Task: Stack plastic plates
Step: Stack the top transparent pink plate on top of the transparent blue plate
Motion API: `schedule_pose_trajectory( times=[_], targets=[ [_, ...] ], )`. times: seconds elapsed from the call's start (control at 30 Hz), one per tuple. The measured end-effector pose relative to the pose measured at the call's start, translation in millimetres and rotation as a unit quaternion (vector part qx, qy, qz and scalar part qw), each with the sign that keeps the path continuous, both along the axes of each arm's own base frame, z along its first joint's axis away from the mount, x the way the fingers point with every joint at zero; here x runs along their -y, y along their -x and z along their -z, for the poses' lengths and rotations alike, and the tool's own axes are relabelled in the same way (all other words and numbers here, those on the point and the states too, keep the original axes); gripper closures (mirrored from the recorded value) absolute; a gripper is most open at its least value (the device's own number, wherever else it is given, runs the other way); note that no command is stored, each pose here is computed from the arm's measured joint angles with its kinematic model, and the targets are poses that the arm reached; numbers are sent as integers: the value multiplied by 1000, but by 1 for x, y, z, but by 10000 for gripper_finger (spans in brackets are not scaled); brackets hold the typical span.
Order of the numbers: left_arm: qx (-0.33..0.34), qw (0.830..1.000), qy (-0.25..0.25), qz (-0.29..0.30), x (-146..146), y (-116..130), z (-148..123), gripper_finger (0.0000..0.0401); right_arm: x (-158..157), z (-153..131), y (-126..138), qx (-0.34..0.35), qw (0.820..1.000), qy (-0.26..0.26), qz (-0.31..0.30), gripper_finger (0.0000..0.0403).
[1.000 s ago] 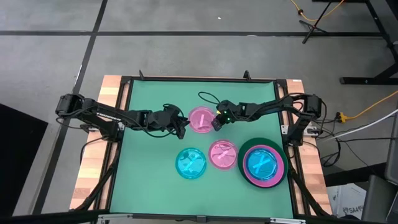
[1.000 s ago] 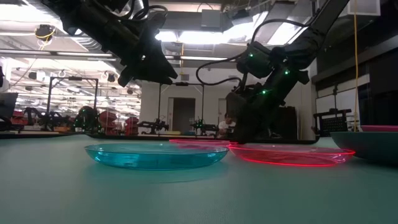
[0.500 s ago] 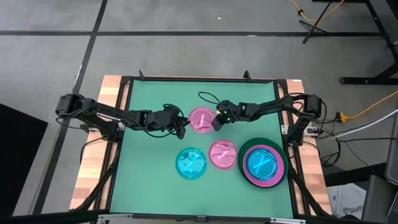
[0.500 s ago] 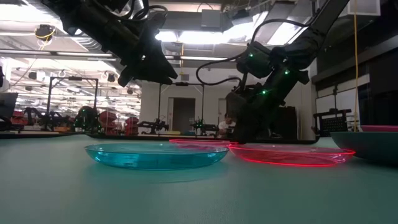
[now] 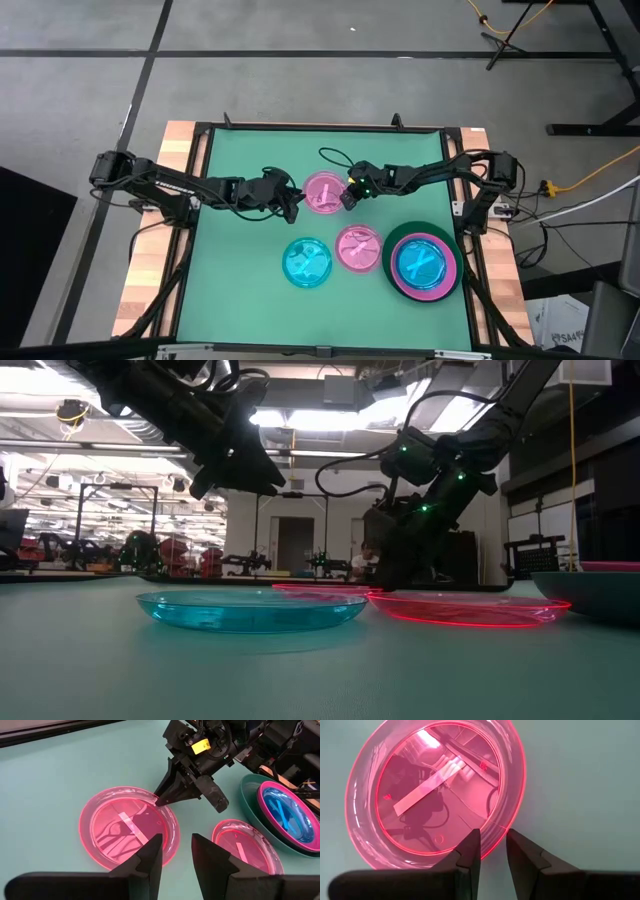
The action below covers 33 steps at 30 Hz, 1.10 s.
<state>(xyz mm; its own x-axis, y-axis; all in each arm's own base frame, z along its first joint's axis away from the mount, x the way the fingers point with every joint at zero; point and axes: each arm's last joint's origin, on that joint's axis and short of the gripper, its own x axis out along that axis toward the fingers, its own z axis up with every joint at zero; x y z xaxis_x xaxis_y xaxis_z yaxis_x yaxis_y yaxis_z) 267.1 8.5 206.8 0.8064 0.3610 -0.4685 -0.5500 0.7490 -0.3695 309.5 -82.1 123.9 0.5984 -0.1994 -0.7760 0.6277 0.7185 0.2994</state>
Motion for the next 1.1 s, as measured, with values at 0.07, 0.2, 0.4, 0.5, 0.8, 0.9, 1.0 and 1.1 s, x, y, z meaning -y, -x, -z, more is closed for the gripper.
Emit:
schedule_pose_trajectory(
  times=[0.07, 0.2, 0.4, 0.5, 0.8, 0.9, 1.0, 1.1],
  targets=[
    [0, 1000, 0, 0, 0, 0, 0, 303, 0, 0, 0, 0, 1000, 0, 0, 320],
    [0, 1000, 0, 0, 0, 0, 0, 303, 0, 0, 0, 0, 1000, 0, 0, 320],
    [0, 1000, 0, 0, 0, 0, 0, 303, 0, 0, 0, 1, 1000, -2, 3, 320],
    [0, 1000, 0, 0, 0, 0, 0, 303, 0, 0, 0, 1, 1000, -3, 3, 320],
    [0, 1000, 0, 0, 0, 0, 0, 303, 0, 0, 0, 1, 1000, -3, 4, 353],
    [0, 1000, 0, 0, 0, 0, 0, 303, 0, 0, 0, 1, 1000, -3, 4, 379],
    [0, 1000, 0, 0, 0, 0, 0, 303, 0, 0, 0, 1, 1000, -3, 4, 398],
    [0, 1000, 0, 0, 0, 0, 0, 303, 0, 0, 0, 0, 1000, 0, 0, 399]
  ],
)
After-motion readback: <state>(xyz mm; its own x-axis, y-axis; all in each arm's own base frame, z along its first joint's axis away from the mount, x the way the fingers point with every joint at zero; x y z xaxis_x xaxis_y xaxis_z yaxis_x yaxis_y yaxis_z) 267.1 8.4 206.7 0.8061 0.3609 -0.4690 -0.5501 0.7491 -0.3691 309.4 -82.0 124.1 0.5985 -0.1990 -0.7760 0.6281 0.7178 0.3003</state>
